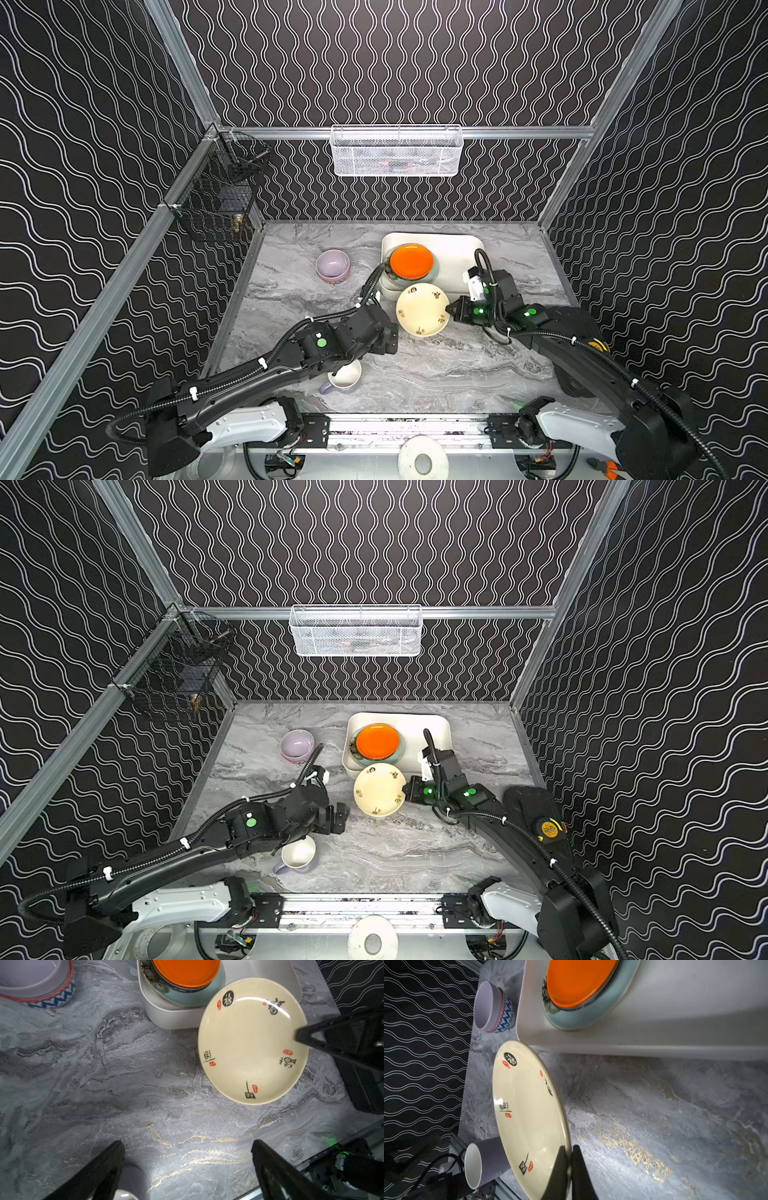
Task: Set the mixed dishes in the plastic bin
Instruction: 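Pinch and lift the cream character plate with the right gripper toward the bin, then lower the cream plate onto the orange plate in the bin and release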
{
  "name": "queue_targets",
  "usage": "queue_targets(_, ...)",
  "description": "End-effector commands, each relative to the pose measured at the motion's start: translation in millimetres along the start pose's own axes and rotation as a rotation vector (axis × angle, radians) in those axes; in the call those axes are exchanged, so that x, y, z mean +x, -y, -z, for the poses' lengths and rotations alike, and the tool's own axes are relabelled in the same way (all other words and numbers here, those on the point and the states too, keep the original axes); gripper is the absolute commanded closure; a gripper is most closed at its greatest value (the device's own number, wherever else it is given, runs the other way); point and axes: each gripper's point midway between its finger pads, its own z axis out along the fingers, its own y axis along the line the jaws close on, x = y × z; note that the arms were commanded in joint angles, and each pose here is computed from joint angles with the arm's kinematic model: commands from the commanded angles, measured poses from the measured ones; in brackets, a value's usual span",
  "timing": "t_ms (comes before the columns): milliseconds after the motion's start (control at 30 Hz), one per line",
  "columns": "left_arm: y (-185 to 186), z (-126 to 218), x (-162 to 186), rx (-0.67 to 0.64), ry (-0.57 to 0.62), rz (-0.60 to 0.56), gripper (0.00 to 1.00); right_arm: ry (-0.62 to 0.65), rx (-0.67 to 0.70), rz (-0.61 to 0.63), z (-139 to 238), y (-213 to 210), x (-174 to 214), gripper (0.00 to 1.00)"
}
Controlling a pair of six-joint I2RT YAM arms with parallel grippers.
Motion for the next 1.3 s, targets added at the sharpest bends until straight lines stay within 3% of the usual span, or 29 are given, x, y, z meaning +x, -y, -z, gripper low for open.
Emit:
queue_targets(0,-3,0,-6,0.006,-0.012,-0.032,0.01,0.052,0.076,0.018,-5,5,-31,0.95)
queue_targets(300,-38,-6,-29,-0.042,-0.005,0.006,0.01,0.080,0.102,-0.016,-65,13,-128,0.95)
queue_targets(533,-67,-24,-35,-0.053,-0.038,0.068,0.01,0.025,0.108,-0.044,-127,35,-173,0.95)
queue_targets(733,-81,-38,-37,-0.006,-0.082,0.146,0.01,-0.034,0.121,-0.055,-161,48,-172,0.95)
queue_targets(933,-87,-43,-36,0.000,-0.099,0.173,0.02,-0.061,0.125,-0.066,-169,57,-160,0.92)
queue_targets(1000,-87,-44,-35,0.002,-0.102,0.173,0.01,-0.063,0.131,-0.065,-168,58,-158,0.86)
queue_targets(1100,-88,-44,-35,0.000,-0.102,0.174,0.01,-0.055,0.159,-0.054,-162,61,-157,0.67)
queue_targets(1267,-88,-43,-34,0.002,-0.099,0.178,0.01,-0.032,0.186,-0.034,-150,60,-159,0.62)
